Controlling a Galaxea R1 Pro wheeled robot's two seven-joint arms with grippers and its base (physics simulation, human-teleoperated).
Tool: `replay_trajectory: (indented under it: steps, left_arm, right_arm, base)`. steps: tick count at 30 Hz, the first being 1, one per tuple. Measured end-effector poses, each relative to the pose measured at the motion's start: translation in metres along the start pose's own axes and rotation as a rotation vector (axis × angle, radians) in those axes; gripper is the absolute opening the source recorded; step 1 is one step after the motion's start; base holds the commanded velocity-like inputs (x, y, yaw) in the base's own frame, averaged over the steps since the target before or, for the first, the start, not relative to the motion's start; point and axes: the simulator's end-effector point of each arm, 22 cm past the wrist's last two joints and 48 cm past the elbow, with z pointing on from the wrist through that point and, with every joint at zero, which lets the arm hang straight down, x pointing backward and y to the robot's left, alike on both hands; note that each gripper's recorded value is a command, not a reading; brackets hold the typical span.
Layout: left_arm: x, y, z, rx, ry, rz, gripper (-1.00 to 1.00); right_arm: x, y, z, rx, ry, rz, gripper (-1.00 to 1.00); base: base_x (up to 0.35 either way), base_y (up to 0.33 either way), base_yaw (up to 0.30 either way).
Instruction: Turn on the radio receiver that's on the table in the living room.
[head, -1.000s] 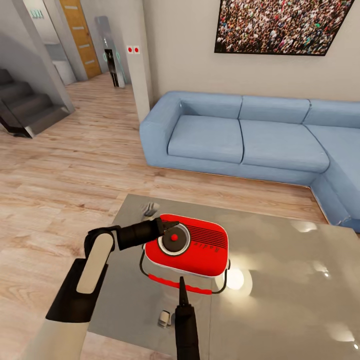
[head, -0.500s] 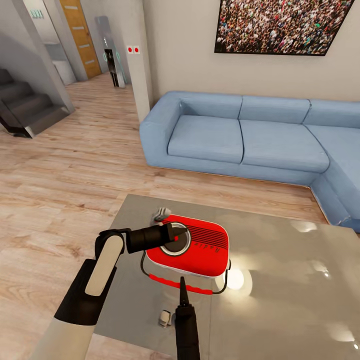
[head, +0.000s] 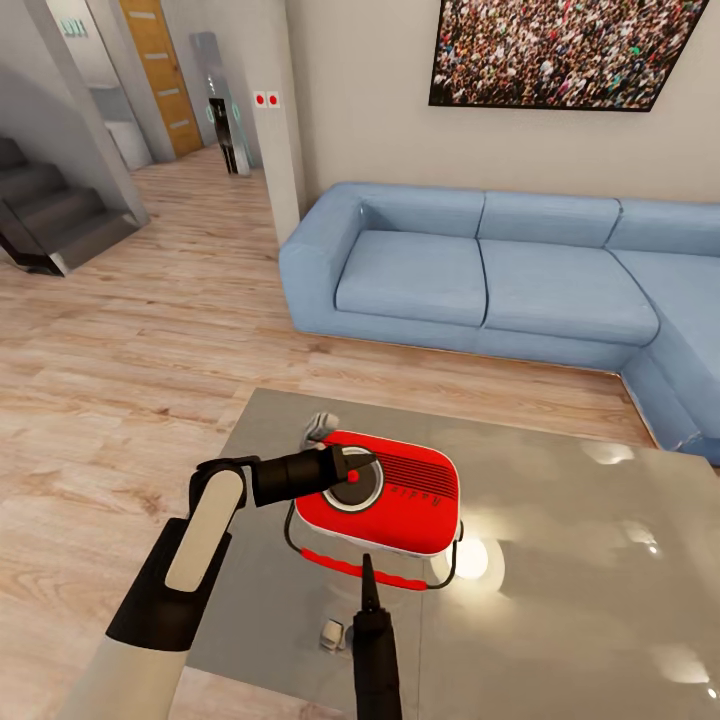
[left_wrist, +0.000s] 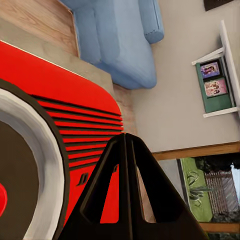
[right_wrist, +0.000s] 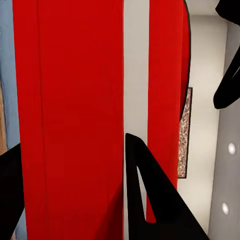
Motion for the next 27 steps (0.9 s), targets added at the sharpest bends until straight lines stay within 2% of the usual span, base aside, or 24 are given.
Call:
replay_trajectory:
  steps: [9,21,27]
  left_arm:
    - [0.001,0.004,-0.001,-0.009,0.004,-0.001,-1.00]
    - [-0.001,0.031,-0.019,-0.072,0.013,0.016,-1.00]
    - [0.006,0.041,-0.015,-0.085,0.030,-0.014,-1.00]
  right_arm:
    - [0.000,0.000,0.000,0.000,-0.002,-0.002,-1.00]
    - [0.000,0.001,-0.001,-0.003,-0.002,-0.003,-1.00]
    - [0.000,0.001,-0.001,-0.003,-0.002,-0.003,-1.00]
  base:
    - [0.000,0.000,0.000]
    - [0.000,0.000,0.000]
    - [0.000,0.000,0.000]
